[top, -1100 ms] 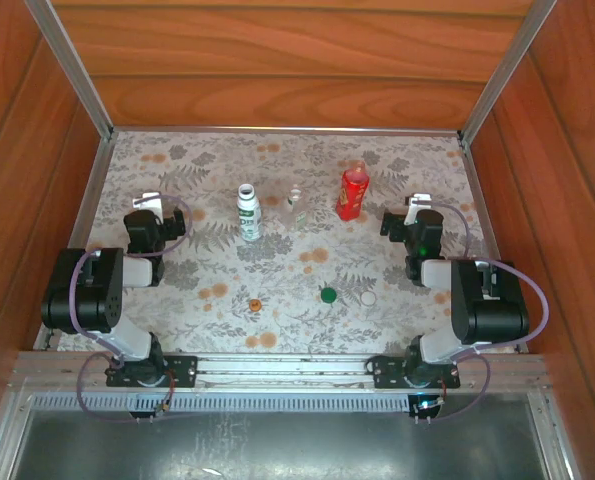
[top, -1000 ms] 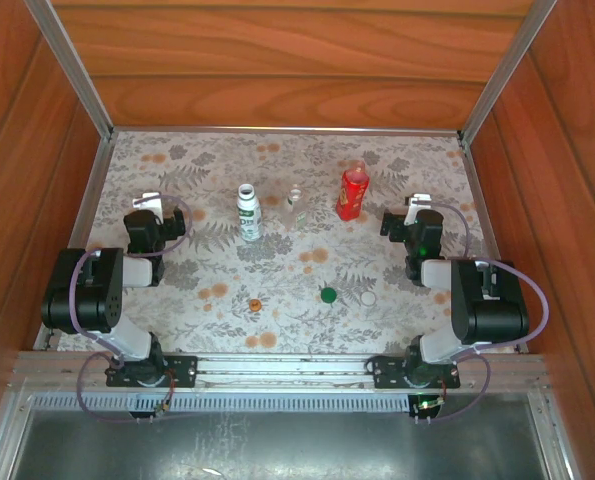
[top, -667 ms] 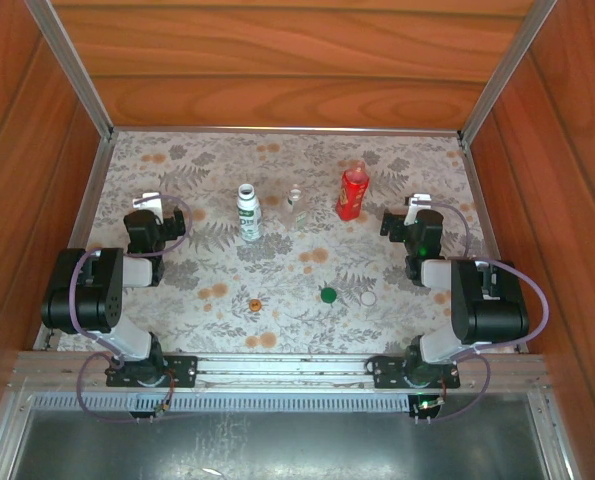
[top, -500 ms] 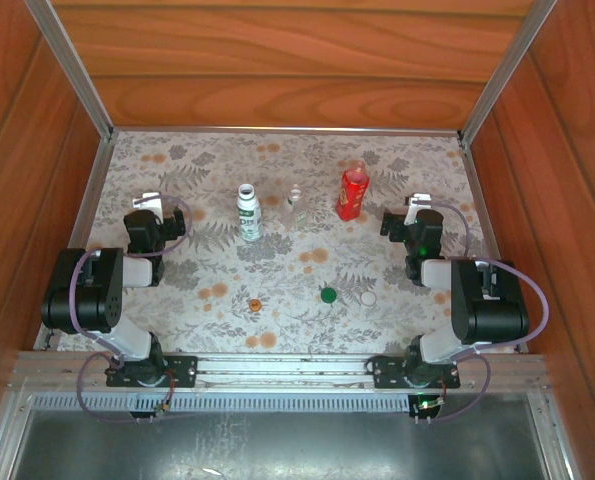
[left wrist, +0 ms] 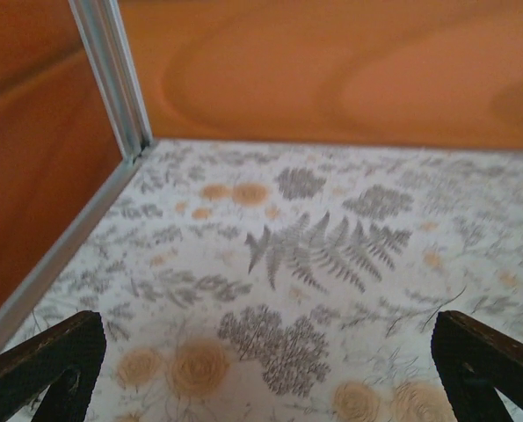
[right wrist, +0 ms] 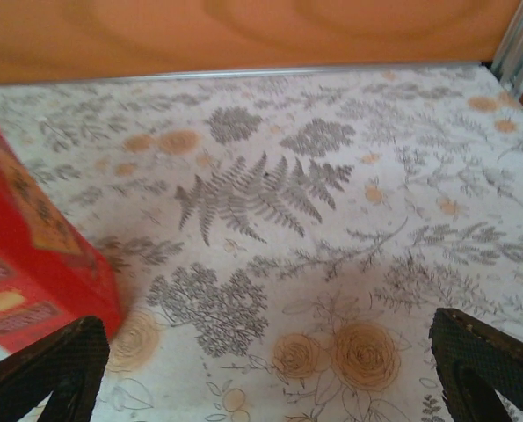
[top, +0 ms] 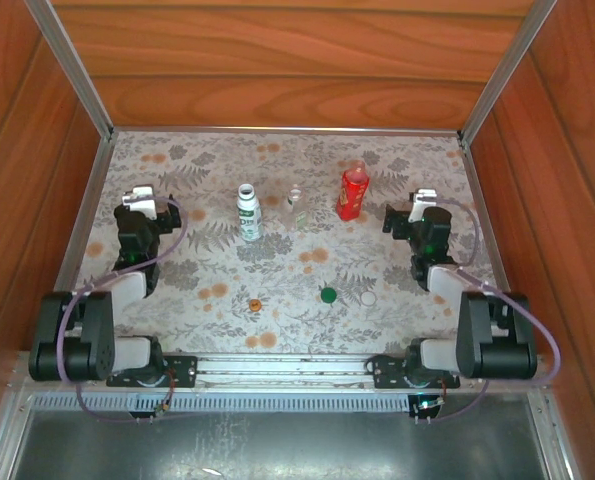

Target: Screw on the bottle caps

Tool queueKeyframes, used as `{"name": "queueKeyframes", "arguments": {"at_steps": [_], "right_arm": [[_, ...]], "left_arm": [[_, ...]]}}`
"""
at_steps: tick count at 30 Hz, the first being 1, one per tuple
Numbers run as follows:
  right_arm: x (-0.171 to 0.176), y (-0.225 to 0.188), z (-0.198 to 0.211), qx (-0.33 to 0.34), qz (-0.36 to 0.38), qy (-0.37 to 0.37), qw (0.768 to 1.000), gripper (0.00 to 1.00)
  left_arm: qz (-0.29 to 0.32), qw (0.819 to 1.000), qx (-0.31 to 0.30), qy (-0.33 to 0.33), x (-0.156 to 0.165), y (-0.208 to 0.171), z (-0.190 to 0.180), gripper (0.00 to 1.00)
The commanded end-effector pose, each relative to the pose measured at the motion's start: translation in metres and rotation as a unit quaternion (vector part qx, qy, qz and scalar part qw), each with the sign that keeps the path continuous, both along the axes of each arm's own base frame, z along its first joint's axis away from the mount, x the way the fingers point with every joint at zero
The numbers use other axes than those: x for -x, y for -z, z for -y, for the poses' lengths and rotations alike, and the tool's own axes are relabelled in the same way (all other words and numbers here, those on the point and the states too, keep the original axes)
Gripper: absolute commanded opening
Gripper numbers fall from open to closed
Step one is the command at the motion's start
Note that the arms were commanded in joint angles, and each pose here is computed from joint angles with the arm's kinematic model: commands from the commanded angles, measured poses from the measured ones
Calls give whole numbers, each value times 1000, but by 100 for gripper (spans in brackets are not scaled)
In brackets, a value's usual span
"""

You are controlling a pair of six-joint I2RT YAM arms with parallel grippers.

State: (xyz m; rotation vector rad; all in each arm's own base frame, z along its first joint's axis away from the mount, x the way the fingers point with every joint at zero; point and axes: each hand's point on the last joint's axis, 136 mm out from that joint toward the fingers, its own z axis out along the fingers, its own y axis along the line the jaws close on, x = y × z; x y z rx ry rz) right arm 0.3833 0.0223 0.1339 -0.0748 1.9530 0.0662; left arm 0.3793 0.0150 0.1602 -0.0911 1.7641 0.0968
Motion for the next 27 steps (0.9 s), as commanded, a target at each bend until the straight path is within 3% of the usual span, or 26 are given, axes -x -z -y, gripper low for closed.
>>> {"name": "queueKeyframes", "arguments": {"at_steps": [1, 7, 12, 18, 27], "right_arm": [[12, -18, -9, -11, -10, -29, 999, 100], [37, -56, -34, -22, -8, -89, 996, 100], [58, -83, -72, 6, 0, -175, 985, 100], [90, -100, -136, 47, 7, -319, 947, 100], [115, -118, -206, 24, 18, -442, 896, 100]], "left_arm": [[9, 1000, -3, 17, 4, -19, 15, 100], [20, 996, -9, 87, 8, -61, 65, 100], [39, 985, 10, 168, 27, -83, 108, 100], [18, 959, 36, 279, 49, -74, 154, 100], [0, 923, 19, 385, 59, -52, 205, 100]]}}
